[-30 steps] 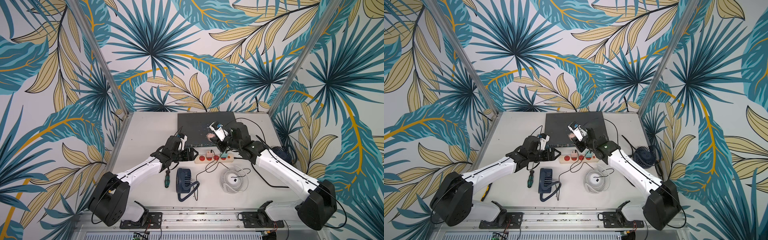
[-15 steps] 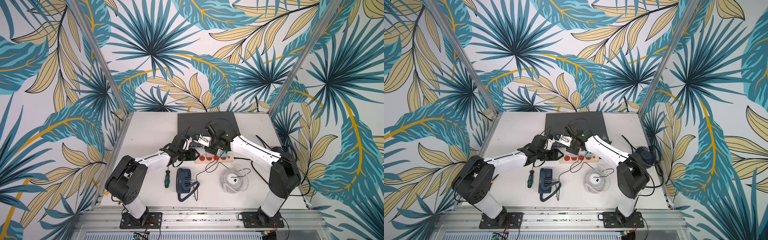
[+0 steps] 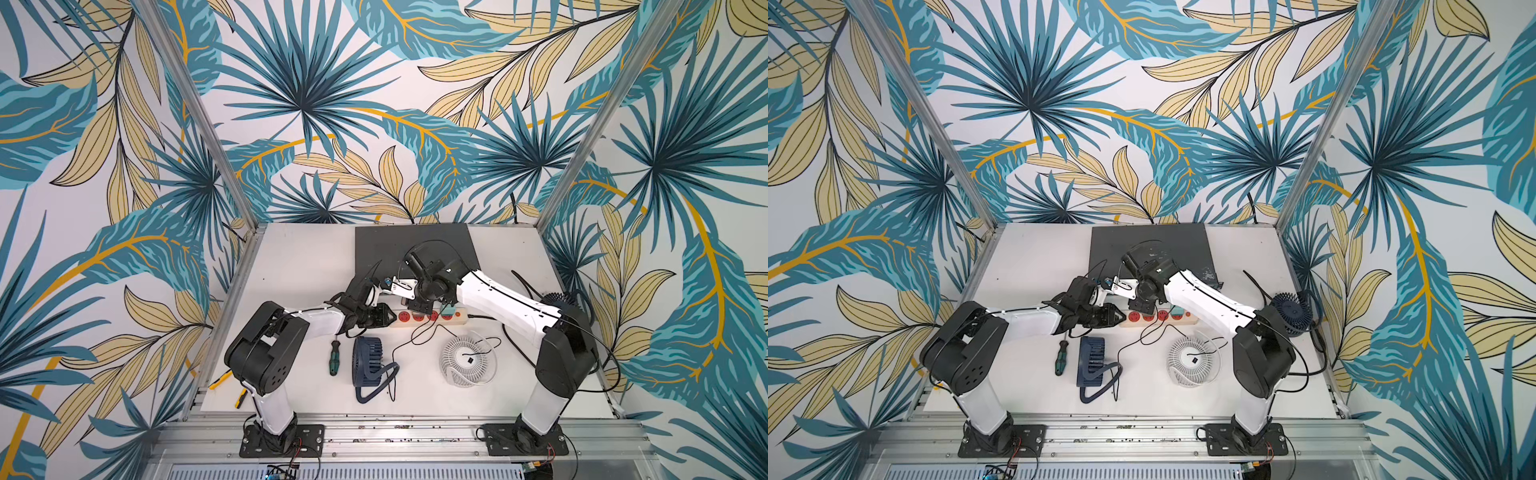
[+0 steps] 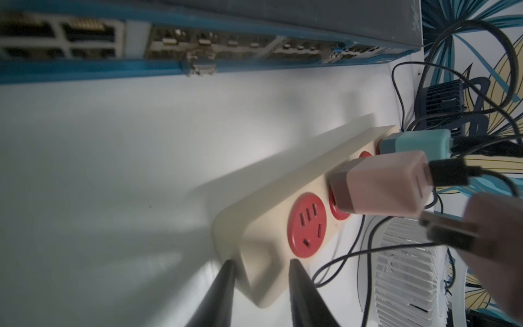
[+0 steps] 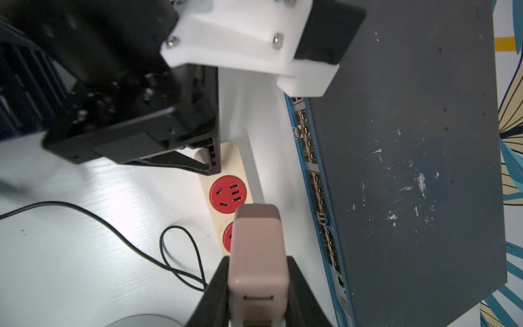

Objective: Plug the desk fan into the power strip
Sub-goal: Adjust the socket at the center of the board, then insert the plug into the socket.

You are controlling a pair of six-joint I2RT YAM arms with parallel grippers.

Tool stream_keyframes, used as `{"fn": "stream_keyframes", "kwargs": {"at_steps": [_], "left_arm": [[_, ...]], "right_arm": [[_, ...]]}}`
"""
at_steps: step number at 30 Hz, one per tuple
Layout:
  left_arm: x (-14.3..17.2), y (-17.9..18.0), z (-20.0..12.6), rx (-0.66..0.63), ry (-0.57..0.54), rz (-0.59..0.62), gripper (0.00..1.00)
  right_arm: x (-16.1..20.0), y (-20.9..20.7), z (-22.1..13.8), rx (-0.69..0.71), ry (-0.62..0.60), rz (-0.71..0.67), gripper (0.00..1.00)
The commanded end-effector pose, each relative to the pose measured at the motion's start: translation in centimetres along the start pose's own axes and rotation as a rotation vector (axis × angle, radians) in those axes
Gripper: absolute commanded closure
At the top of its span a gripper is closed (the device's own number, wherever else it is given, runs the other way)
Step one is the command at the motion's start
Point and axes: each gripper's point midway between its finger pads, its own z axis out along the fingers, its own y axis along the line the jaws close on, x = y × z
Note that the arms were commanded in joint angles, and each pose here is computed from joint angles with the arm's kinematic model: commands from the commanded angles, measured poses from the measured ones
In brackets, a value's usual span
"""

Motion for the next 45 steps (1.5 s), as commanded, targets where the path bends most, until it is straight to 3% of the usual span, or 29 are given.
{"fn": "stream_keyframes", "kwargs": {"at_steps": [1, 10, 18, 24, 33, 45], "left_arm": [[-2.4, -2.7, 0.7, 0.063, -0.059, 0.075, 0.68], [-4.3, -3.9, 2.3, 0.108, -0.101, 0.126, 0.72], [-4.6, -3.3, -0.4, 0.097, -0.126, 0.113, 0.61], [-3.5, -4.1, -1.6, 0.140, -0.096, 0.094, 0.59], [-2.9, -2.3, -0.4, 0.144, -0.062, 0.002, 0.59], [-3.9, 1.1, -2.4, 0.131, -0.120, -0.085, 0.58]], "right_arm": [[0.2, 0.6, 0.8, -0.037, 0.032, -0.018, 1.00], [1.4, 0.5, 2.0, -0.043, 0.134, -0.012, 1.00], [2.7, 0.1, 3.1, -0.028, 0.212, -0.030, 1.00], [2.6, -0.4, 4.5, -0.031, 0.240, -0.039, 1.00], [3.2, -0.7, 5.2, -0.026, 0.286, -0.043, 1.00], [4.0, 0.1, 4.7, -0.057, 0.293, -0.049, 1.00]]}}
